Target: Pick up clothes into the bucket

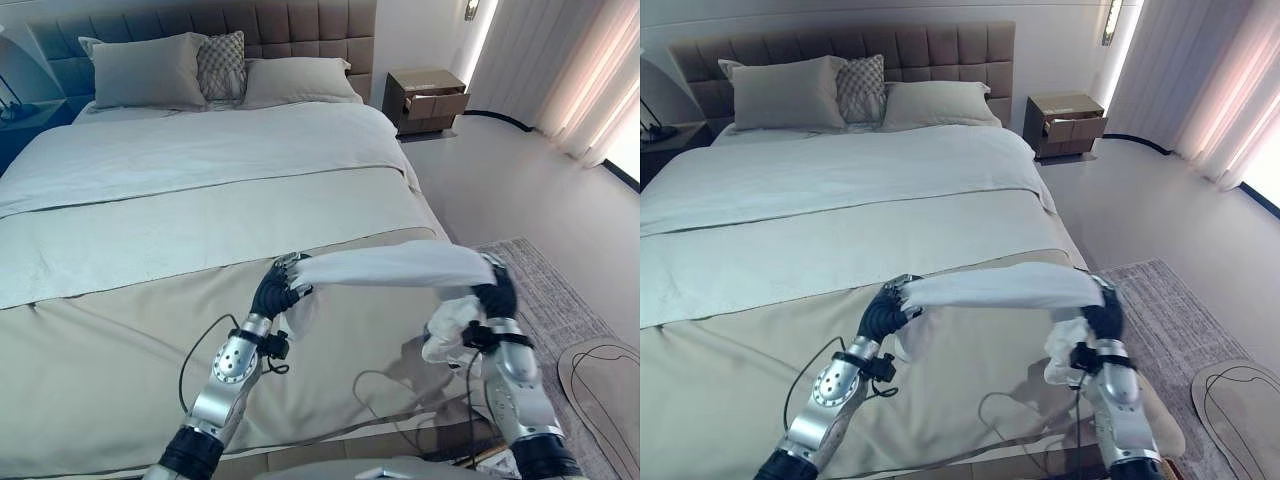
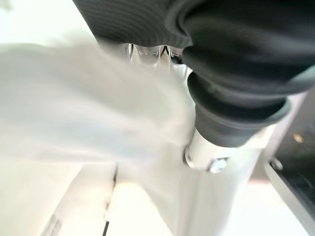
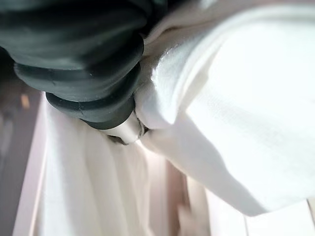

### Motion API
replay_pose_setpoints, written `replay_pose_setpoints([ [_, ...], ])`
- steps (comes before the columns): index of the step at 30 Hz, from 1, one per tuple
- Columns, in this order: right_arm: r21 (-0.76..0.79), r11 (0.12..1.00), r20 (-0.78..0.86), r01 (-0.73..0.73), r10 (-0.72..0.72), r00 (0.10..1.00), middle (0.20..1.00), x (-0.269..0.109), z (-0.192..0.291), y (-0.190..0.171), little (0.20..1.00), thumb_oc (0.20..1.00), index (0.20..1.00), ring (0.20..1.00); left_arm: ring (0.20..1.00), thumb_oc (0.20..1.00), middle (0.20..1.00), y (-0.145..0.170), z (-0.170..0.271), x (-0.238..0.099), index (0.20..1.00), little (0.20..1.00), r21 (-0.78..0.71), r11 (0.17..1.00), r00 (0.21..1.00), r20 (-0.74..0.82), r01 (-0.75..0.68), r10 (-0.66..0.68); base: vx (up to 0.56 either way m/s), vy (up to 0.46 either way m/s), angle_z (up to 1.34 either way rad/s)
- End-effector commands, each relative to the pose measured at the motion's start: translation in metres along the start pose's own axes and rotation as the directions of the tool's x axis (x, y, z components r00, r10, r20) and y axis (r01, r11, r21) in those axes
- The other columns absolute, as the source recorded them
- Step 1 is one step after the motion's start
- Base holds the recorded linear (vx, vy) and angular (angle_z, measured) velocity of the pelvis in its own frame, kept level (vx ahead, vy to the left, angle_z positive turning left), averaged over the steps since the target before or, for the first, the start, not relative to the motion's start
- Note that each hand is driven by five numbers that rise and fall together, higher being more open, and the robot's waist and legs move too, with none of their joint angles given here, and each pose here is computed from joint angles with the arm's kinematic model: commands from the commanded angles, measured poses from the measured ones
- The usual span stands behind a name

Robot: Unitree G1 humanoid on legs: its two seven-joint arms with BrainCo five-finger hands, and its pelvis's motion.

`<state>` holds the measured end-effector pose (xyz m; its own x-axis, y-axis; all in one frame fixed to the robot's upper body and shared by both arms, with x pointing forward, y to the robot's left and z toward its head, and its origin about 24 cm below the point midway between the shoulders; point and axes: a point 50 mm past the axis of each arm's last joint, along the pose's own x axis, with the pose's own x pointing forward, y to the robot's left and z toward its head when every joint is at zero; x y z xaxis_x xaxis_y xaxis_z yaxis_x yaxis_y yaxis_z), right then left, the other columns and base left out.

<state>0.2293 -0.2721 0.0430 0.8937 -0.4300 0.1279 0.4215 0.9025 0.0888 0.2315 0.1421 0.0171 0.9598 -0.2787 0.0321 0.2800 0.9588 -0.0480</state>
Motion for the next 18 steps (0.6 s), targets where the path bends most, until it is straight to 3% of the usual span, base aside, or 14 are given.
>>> replay_pose_setpoints([
  [1,0.016,0.995,0.235,0.098,-0.099,0.967,0.200,0.018,0.044,-0.024,0.200,0.200,0.200,0.200,1.000,1.000,1.000,0.014,0.007,0.001,1.000,1.000,-0.023,1.000,0.999,0.038,0.018,-0.017,-0.03,0.013,-0.12],
  [8,-0.032,0.984,0.311,0.174,-0.155,0.937,0.200,0.028,0.068,-0.048,0.200,0.200,0.200,0.200,1.000,1.000,1.000,0.004,-0.026,-0.011,1.000,1.000,0.048,0.979,0.968,-0.166,0.198,-0.188,-0.01,0.048,-0.09],
  [14,-0.018,0.979,0.373,0.203,-0.182,0.910,0.200,0.031,0.088,-0.058,0.200,0.200,0.200,0.200,1.000,1.000,1.000,0.012,-0.052,-0.026,1.000,1.000,0.097,0.975,0.937,-0.309,0.199,-0.161,-0.01,0.090,-0.03],
  [18,-0.044,0.986,0.356,0.160,-0.134,0.925,0.200,0.025,0.085,-0.054,0.200,0.200,0.200,0.200,1.000,1.000,1.000,0.023,-0.050,-0.031,1.000,1.000,-0.009,0.995,0.954,-0.283,0.097,-0.096,-0.06,0.069,-0.20],
])
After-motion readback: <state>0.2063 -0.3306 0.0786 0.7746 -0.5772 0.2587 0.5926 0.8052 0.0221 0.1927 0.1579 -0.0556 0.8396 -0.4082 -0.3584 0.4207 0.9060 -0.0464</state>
